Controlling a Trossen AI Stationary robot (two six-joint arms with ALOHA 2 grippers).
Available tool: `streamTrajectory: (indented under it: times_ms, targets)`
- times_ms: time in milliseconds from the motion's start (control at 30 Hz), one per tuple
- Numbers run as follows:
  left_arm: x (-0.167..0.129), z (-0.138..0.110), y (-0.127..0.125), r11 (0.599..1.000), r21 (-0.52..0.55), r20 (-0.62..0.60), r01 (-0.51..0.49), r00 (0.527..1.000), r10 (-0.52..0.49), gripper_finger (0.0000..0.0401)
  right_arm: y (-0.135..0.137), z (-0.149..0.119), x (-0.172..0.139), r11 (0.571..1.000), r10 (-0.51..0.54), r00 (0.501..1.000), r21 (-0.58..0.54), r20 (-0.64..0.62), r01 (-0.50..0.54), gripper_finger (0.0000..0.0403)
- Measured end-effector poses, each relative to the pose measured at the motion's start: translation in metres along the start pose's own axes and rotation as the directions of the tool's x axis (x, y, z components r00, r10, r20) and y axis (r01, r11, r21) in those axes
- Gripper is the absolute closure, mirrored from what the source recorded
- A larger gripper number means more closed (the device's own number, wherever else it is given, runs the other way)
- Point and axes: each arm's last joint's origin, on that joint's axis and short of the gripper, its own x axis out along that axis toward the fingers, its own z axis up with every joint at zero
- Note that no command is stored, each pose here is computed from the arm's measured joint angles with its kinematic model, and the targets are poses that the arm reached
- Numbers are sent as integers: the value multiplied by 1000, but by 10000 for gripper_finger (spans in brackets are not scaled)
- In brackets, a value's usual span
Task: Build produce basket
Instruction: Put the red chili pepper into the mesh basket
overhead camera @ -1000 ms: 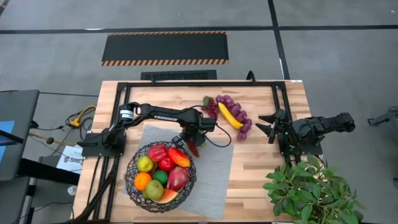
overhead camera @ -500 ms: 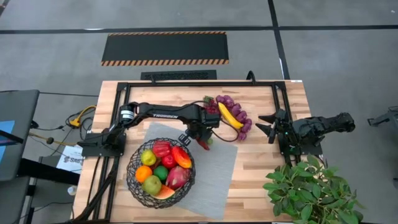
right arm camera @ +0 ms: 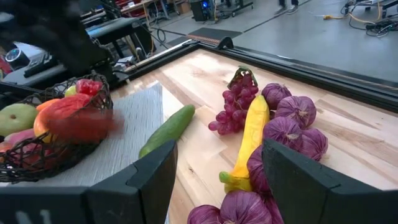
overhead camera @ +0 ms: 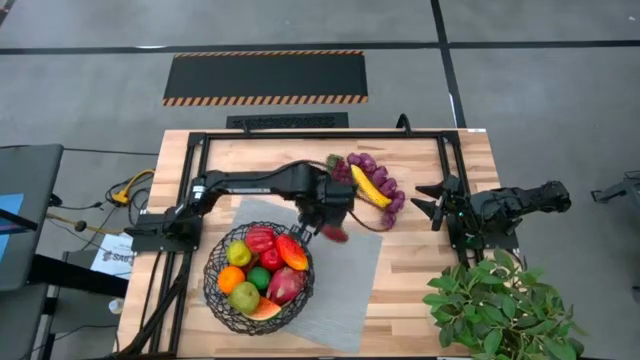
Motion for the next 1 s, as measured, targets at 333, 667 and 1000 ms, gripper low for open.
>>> streamTrajectory:
  times_ms: [333, 667, 1000]
  targets:
    - [-44, 27, -107, 996, 82, 151, -31, 988, 19, 348, 0, 0, 0, 1000, 0, 1000, -5, 1, 0, 148]
    - [-28, 51, -81, 980, 85, 348, -181, 927, 141, 300, 0, 0, 0, 1000, 0, 1000, 10, 0, 0, 148]
    - [92, 65, -53, 998, 29, 278, -49, 960, 39, 172, 0, 0, 0, 1000, 0, 1000, 24, -2, 0, 148]
